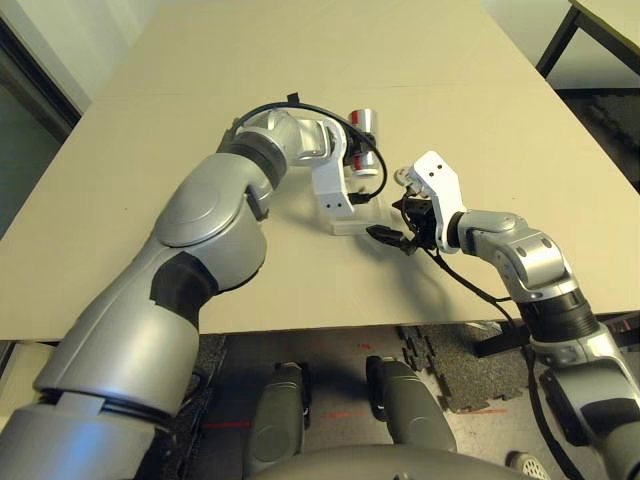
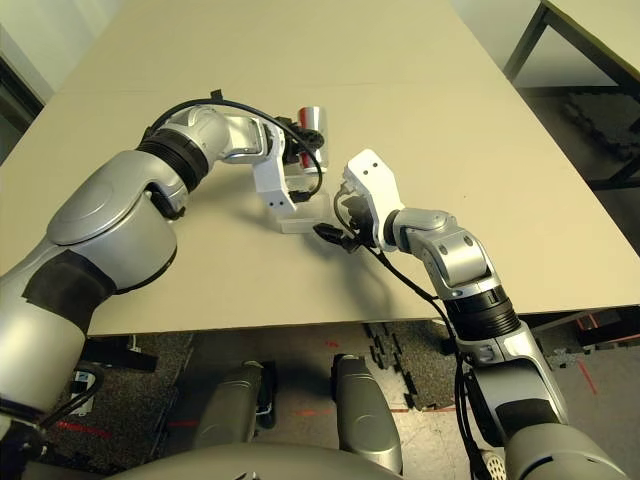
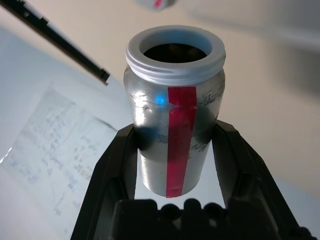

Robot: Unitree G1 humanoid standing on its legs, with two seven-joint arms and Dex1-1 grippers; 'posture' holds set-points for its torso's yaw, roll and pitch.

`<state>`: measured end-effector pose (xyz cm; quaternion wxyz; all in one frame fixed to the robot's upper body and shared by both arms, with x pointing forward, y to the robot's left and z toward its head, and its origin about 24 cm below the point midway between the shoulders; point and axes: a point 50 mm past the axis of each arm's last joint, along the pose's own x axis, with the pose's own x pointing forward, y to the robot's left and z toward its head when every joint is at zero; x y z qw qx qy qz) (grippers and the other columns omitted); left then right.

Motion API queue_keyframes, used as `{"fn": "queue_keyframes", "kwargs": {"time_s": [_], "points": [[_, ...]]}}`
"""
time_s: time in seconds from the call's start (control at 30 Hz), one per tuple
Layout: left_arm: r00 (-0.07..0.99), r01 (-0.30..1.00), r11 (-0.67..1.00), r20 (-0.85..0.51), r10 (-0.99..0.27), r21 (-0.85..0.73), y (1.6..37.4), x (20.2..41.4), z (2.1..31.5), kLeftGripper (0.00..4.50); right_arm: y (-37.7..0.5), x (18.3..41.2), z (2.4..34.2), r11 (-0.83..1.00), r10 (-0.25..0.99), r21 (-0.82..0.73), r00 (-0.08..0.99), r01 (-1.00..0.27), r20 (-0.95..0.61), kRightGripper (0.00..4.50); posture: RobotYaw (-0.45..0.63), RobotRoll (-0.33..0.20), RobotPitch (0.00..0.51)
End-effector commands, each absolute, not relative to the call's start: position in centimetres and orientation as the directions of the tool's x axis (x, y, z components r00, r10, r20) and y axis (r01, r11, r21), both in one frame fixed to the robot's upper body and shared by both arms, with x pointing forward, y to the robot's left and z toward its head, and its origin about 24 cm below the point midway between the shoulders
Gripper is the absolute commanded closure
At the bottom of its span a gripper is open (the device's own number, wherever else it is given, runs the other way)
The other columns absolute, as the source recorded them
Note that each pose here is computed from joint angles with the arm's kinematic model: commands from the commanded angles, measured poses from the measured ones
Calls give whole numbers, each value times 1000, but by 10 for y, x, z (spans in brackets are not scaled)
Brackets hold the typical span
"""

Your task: Pour the medicine from the bottle into the box.

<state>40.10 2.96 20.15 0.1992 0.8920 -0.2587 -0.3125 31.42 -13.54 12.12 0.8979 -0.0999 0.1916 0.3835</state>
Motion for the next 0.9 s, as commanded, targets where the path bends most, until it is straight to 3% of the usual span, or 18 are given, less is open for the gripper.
{"fn": "queue_keyframes", "kwargs": {"time_s": [0.03, 0.23, 0.33, 0.4, 0.47, 0.57, 0.67, 0.73, 0.9], "points": [[673, -294, -778, -457, -581, 556, 37, 402, 200, 2132, -142, 317, 124, 708, 632, -37, 657, -705, -411, 0, -164, 0, 123], [679, -67, -609, -412, -608, 790, 47, 403, 204, 2132, -145, 317, 125, 705, 633, -37, 651, -709, -420, 0, -140, 0, 126], [704, 133, -353, -338, -624, 926, 62, 408, 215, 2132, -146, 317, 125, 700, 635, -35, 645, -713, -426, 0, -121, 0, 129], [730, 272, -69, -252, -636, 960, 75, 412, 222, 2132, -147, 317, 126, 699, 635, -35, 643, -714, -427, 0, -112, 0, 131], [760, 381, 221, -168, -627, 898, 90, 416, 225, 2132, -148, 317, 127, 699, 636, -34, 642, -714, -428, 0, -105, 0, 131], [778, 471, 466, -103, -620, 749, 103, 419, 221, 2132, -150, 318, 128, 700, 637, -30, 643, -713, -426, 0, -91, 0, 134], [873, 431, 804, 37, -487, 411, 138, 422, 204, 2132, -152, 319, 129, 714, 630, -26, 658, -699, -412, 0, -79, 0, 136], [906, 377, 886, 91, -413, 271, 152, 420, 191, 2132, -155, 320, 129, 733, 617, -22, 679, -680, -398, 0, -70, 0, 139], [951, 263, 961, 144, -274, 91, 174, 412, 163, 2132, -166, 325, 130, 788, 569, -24, 744, -615, -351, 0, -54, 0, 145]]}}
